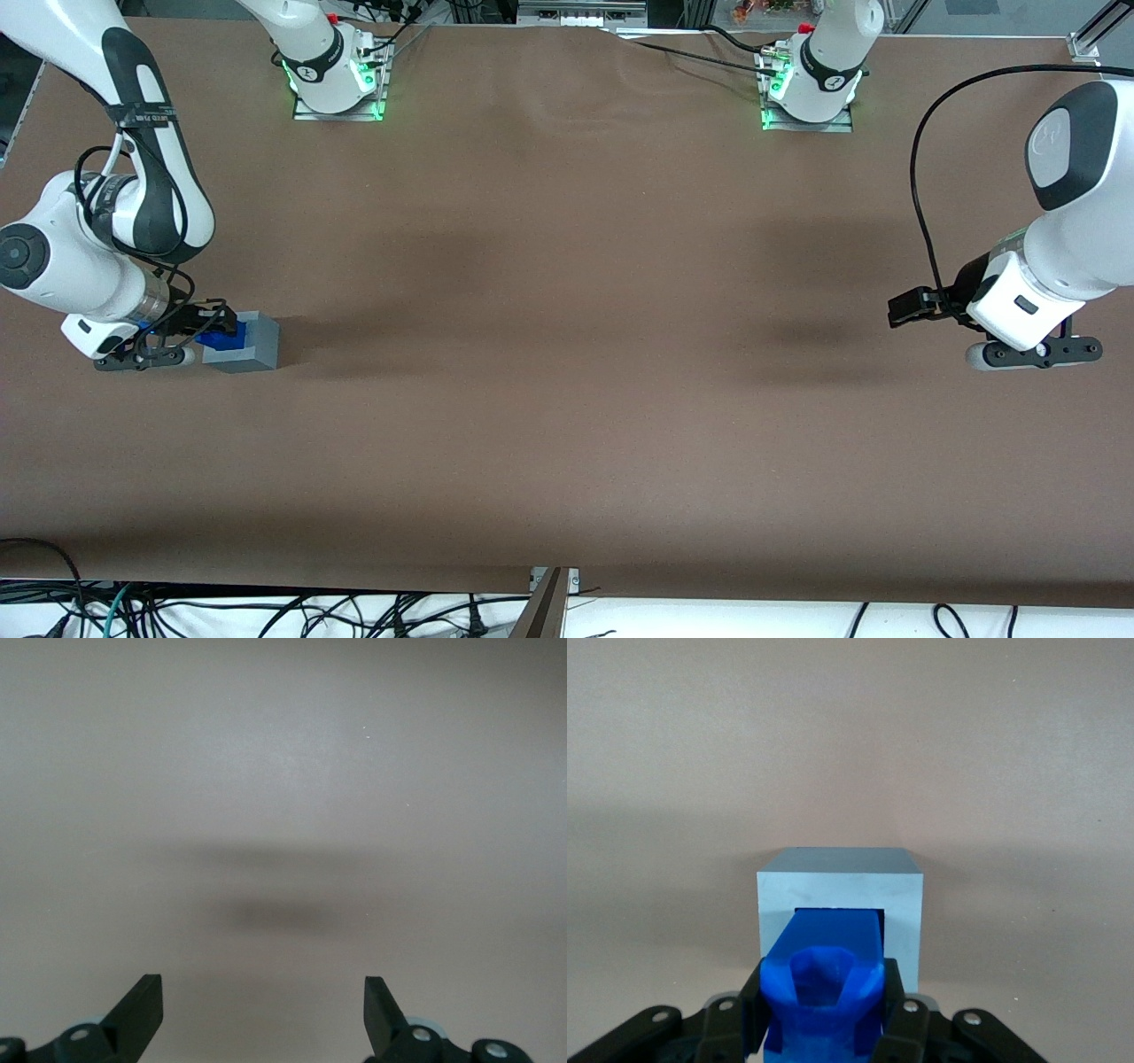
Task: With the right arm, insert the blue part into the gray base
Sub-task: 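Lower the blue block into the gray base's hole, then open the right gripper to release the blue block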
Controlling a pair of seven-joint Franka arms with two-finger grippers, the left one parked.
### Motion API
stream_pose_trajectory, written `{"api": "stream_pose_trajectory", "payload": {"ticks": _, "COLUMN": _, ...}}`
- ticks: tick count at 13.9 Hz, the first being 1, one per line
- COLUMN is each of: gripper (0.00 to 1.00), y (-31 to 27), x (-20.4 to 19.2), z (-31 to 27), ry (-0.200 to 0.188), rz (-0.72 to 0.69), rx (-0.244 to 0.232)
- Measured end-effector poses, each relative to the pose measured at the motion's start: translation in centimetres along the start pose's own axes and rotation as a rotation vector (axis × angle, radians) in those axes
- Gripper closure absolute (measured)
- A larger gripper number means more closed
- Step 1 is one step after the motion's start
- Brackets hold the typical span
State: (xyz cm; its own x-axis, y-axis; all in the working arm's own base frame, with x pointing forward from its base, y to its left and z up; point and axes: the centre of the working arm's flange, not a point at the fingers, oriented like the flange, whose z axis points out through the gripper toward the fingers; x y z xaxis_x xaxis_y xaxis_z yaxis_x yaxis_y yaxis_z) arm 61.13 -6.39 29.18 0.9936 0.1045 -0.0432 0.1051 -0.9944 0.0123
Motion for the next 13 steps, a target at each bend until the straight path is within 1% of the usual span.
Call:
{"api": "stream_pose_trajectory", "payload": {"ticks": 10, "gripper": 0.48, "y": 0.07, "x": 0.05, "z": 0.01, "ry": 0.005, "rz": 0.003, "rx": 0.001}}
{"api": "stream_pose_trajectory", "payload": {"ticks": 11, "gripper": 0.44, "y": 0.09, "x": 0.13, "z": 0.06, "ry": 0.010, "rz": 0.003, "rx": 0.000}}
{"api": "stream_pose_trajectory", "payload": {"ticks": 13, "gripper": 0.25, "y": 0.12, "x": 0.44, "z": -0.18, "ry": 0.026, "rz": 0.002, "rx": -0.004}}
